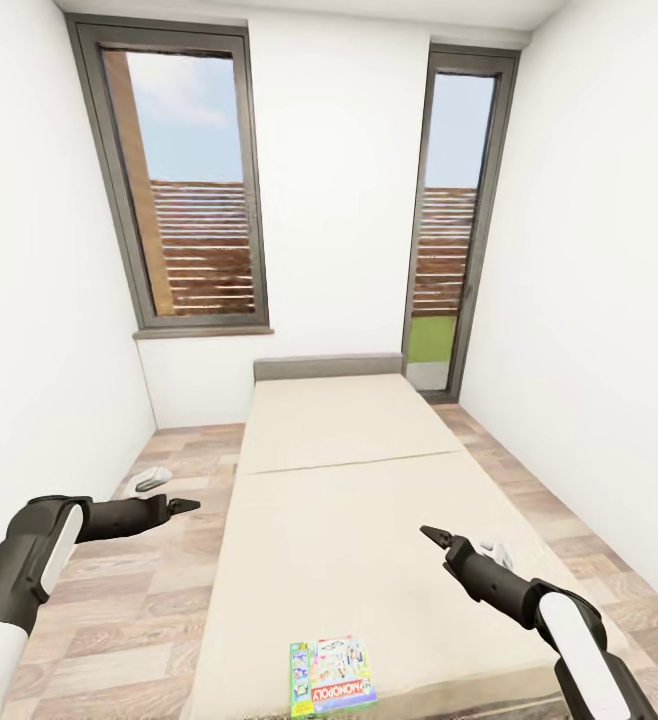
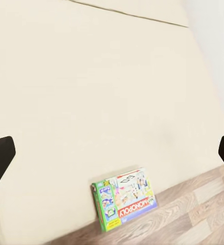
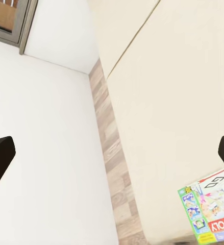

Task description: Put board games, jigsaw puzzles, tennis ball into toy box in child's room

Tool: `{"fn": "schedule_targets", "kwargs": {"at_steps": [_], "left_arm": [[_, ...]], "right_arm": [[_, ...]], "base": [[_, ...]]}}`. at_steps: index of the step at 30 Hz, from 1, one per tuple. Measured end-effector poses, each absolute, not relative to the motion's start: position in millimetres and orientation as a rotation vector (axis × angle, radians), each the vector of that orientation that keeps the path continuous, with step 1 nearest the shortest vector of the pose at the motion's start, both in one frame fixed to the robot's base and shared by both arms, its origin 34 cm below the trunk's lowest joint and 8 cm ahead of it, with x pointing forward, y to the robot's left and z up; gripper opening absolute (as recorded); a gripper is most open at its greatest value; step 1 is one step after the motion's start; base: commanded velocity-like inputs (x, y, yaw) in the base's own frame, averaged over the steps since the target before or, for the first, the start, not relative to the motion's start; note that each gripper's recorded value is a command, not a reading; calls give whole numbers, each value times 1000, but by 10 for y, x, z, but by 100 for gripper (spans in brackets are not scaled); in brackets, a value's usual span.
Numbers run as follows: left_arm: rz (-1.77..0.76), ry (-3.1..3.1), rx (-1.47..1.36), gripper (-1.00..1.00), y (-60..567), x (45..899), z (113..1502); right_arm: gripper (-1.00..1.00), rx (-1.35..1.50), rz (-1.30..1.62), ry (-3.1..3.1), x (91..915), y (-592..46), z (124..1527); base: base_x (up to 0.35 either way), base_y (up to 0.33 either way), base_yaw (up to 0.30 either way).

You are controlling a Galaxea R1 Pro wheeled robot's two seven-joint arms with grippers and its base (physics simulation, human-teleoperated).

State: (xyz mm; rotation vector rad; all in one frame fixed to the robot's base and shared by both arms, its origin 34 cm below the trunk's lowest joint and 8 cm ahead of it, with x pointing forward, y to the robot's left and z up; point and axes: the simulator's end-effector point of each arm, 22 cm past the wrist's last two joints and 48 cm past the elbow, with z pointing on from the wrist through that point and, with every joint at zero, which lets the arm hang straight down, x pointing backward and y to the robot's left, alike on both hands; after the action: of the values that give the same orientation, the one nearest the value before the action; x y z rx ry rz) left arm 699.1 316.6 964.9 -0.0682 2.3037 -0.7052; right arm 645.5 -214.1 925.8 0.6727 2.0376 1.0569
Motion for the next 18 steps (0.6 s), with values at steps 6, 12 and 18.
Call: {"fn": "schedule_targets", "kwargs": {"at_steps": [6, 12, 18], "left_arm": [[-705, 2303, -68, 100, 3166, 6999, 9572], [-705, 2303, -68, 100, 3166, 7007, 9492], [-706, 2303, -68, 100, 3165, 7013, 9411]], "right_arm": [[100, 672, 1057, 2037, 6464, -2140, 9184], [100, 671, 1058, 2037, 6472, -2138, 9104], [100, 670, 1059, 2038, 6477, -2137, 9021]], "base": [[-16, 0, 0], [-2, 0, 0], [0, 0, 0]]}}
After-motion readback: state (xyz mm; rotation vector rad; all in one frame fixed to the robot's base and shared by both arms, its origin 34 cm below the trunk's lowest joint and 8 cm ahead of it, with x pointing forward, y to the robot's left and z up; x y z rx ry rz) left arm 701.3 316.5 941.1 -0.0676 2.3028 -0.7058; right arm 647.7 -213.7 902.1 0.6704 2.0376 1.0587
